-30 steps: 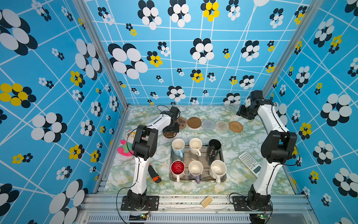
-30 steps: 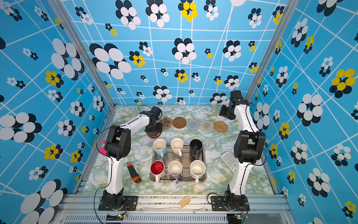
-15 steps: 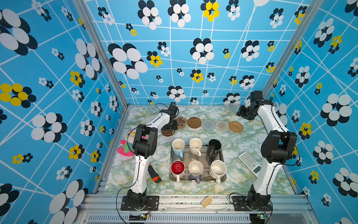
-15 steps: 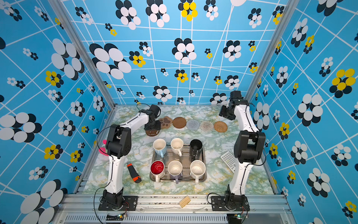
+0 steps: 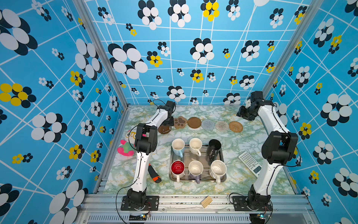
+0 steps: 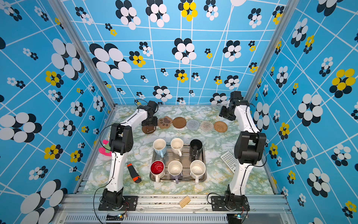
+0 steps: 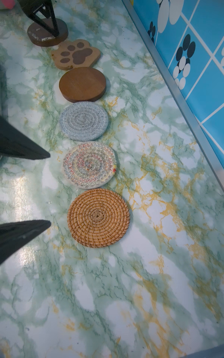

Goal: Place cups on coasters
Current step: Move the coaster to the top-left of the table.

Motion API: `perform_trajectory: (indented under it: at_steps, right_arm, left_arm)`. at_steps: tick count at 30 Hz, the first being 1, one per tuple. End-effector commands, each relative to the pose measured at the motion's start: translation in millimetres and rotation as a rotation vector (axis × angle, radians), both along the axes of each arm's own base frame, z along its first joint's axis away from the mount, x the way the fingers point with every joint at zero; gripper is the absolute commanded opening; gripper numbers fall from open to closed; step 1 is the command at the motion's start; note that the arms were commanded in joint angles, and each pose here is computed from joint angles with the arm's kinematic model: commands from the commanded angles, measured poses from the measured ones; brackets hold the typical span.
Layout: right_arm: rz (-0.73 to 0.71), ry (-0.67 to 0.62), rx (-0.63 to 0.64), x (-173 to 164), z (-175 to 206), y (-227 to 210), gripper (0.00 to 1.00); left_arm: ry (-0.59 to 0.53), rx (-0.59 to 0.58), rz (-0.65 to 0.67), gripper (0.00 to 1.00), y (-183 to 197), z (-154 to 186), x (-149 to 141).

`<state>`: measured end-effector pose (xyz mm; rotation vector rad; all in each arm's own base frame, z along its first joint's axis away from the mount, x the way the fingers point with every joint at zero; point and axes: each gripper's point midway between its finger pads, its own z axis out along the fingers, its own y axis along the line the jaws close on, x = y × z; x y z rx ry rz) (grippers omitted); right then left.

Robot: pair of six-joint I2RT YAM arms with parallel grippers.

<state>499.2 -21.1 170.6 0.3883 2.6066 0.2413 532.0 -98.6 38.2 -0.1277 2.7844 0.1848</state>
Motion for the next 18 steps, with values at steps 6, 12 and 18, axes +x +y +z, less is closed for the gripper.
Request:
perform_trajectory:
  at_steps: [6,12,18]
  right_arm:
    - [0.005,-0.025,0.006,-11,16,6,0.53]
    - [0.008,-0.034,0.020,-12,17,8,0.53]
    - [0.013,-0.029,0.039,-14,10,13,0.53]
  left_arm:
    - [0.024,-0.015,0.017,0.71,12,0,10]
    - [-0.126,-0.116,0.021,0.72,4,74,10]
    - [-0.174,-0.242,0.096,0.70,22,100,-28]
